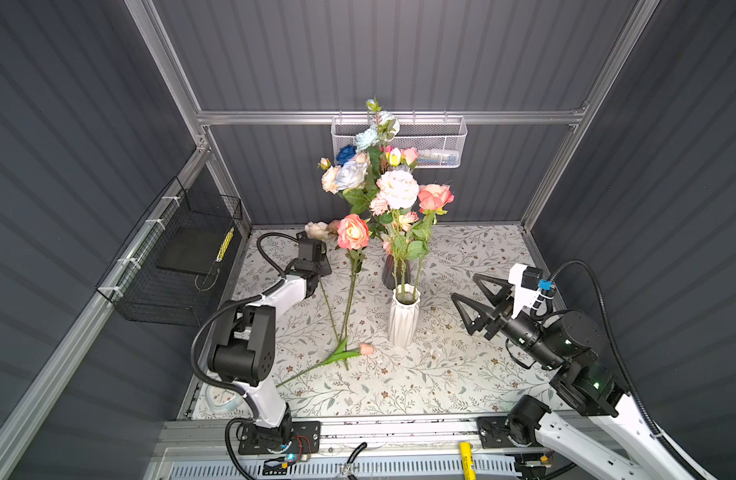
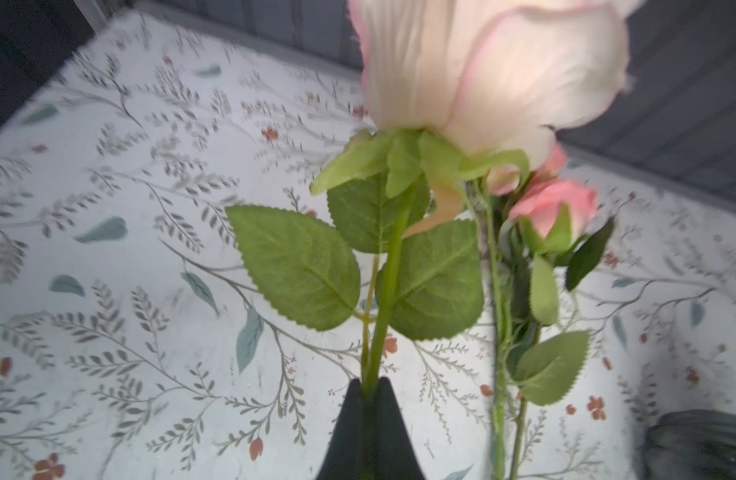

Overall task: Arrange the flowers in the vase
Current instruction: 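Grasp the pale pink rose stem with the left gripper and lift, then raise the pale pink rose upright with the left gripper while the right approaches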

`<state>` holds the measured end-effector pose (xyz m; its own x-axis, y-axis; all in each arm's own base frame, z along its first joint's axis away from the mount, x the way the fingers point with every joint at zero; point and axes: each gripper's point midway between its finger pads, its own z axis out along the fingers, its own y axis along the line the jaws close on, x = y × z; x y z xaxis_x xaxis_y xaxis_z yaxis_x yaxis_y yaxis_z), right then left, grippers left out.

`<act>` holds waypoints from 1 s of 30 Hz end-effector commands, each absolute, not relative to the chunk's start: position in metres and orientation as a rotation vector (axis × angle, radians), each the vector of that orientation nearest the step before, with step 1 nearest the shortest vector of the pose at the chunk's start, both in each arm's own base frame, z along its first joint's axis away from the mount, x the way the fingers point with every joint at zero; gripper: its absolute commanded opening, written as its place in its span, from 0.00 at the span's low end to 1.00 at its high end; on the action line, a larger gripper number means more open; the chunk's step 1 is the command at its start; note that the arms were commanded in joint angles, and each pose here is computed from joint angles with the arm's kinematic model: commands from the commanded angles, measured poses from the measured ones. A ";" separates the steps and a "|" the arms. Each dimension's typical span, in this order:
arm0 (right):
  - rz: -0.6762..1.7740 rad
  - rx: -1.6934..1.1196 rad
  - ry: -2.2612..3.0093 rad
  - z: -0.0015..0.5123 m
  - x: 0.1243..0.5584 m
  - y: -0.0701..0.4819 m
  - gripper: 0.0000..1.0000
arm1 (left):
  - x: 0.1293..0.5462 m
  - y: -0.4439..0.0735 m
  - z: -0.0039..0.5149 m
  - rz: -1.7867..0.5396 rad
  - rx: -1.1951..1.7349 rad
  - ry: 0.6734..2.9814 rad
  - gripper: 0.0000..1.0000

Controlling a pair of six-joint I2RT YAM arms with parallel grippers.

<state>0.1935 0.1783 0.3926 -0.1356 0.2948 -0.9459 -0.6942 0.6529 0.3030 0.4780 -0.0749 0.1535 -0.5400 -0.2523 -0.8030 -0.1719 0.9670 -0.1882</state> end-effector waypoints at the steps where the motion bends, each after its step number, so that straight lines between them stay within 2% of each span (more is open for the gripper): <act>1: 0.868 -0.334 1.433 0.404 0.192 0.171 0.99 | 0.470 -0.062 0.217 -0.086 -0.320 1.974 0.00; 9: 0.869 -0.325 1.408 0.414 0.191 0.169 0.99 | 0.409 -0.047 0.324 -0.187 -0.360 1.725 0.00; 14: 0.891 -0.346 1.423 0.413 0.193 0.177 0.99 | 0.379 -0.039 0.349 -0.212 -0.375 1.637 0.00; 19: 0.912 -0.341 1.425 0.414 0.194 0.179 0.99 | 0.371 -0.029 0.360 -0.183 -0.397 1.578 0.00; 23: 0.952 -0.369 1.414 0.419 0.187 0.184 0.99 | 0.356 -0.043 0.389 -0.310 -0.345 1.538 0.00; 28: 1.075 -0.545 1.414 0.424 0.168 0.210 0.99 | 0.317 -0.062 0.429 -0.497 -0.256 1.514 0.00; 30: 1.139 -0.638 1.417 0.425 0.160 0.224 0.93 | 0.293 -0.069 0.447 -0.573 -0.206 1.480 0.00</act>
